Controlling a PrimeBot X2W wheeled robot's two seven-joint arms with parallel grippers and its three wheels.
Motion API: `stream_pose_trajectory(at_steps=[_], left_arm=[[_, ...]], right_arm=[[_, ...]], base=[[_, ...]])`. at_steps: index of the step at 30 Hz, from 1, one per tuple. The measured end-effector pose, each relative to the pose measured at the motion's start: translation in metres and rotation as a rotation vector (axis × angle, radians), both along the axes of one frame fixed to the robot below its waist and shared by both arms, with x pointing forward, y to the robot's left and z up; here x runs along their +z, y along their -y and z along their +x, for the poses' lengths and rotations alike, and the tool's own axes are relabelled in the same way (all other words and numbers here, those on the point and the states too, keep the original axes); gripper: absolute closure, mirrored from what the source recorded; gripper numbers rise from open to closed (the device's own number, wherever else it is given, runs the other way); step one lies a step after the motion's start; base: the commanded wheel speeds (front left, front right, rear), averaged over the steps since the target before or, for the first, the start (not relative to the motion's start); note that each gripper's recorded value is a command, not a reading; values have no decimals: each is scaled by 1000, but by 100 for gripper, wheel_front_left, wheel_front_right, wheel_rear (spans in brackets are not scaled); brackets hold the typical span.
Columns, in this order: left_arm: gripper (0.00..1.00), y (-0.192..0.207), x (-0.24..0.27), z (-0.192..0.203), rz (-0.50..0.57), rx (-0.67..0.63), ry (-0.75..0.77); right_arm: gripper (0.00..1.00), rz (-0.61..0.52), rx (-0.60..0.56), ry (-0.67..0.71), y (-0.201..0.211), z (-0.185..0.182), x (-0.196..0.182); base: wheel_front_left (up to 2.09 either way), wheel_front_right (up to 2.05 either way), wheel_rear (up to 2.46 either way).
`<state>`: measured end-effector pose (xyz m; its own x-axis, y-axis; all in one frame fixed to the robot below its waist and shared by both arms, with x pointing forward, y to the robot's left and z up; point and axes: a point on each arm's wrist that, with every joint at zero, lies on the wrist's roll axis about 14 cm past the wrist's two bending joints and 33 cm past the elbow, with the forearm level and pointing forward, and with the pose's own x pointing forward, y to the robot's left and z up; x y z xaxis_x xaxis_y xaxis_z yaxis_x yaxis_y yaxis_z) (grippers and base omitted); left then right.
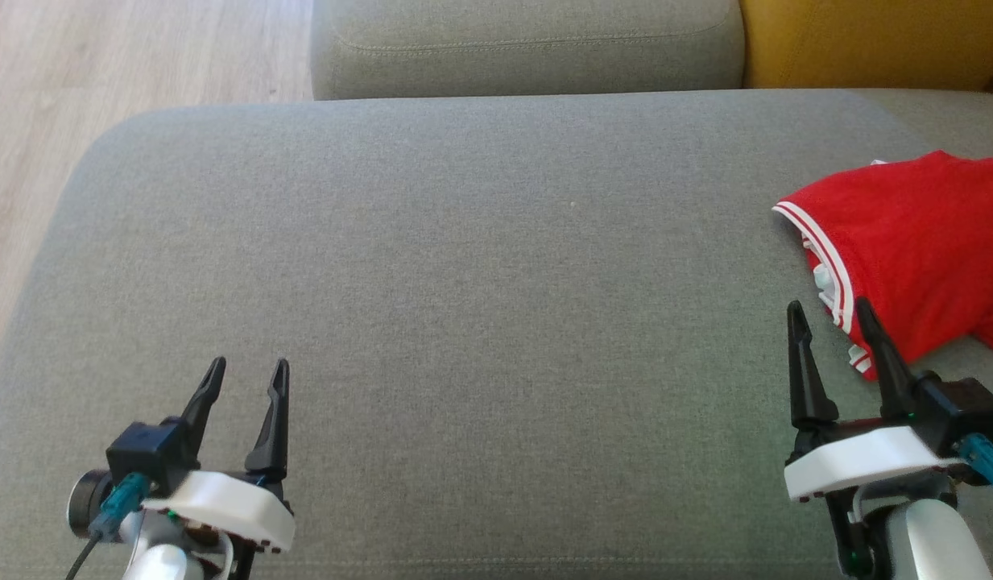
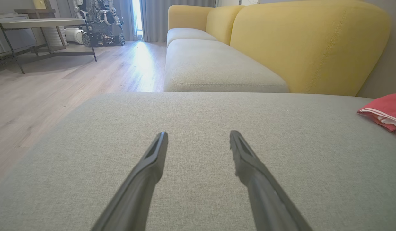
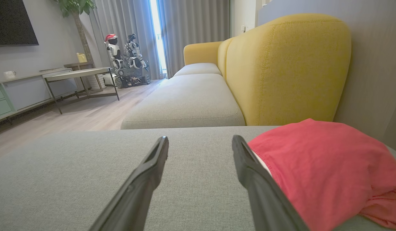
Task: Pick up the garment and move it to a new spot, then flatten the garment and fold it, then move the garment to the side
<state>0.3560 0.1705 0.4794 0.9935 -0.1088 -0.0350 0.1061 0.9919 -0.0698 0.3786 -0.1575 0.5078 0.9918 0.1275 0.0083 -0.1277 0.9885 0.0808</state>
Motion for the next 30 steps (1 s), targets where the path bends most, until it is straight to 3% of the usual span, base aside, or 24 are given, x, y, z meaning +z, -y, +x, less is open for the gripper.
stream_pose_trajectory(at_steps=[4, 5, 12, 30], left_arm=[[0, -1, -1, 0, 0, 1, -4], [100, -1, -1, 0, 1, 0, -5], [100, 2, -40, -20, -43, 20, -135], [100, -4, -41, -16, -243, 85, -184]], right_arm=[[0, 0, -1, -2, 0, 1, -1], [100, 0, 0, -3, 0, 1, -1], [100, 33, -7, -123, 1, -14, -39], [100, 247, -52, -155, 8, -15, -41]], base=[[0, 0, 0], [0, 0, 0], [0, 0, 0], [0, 0, 0]])
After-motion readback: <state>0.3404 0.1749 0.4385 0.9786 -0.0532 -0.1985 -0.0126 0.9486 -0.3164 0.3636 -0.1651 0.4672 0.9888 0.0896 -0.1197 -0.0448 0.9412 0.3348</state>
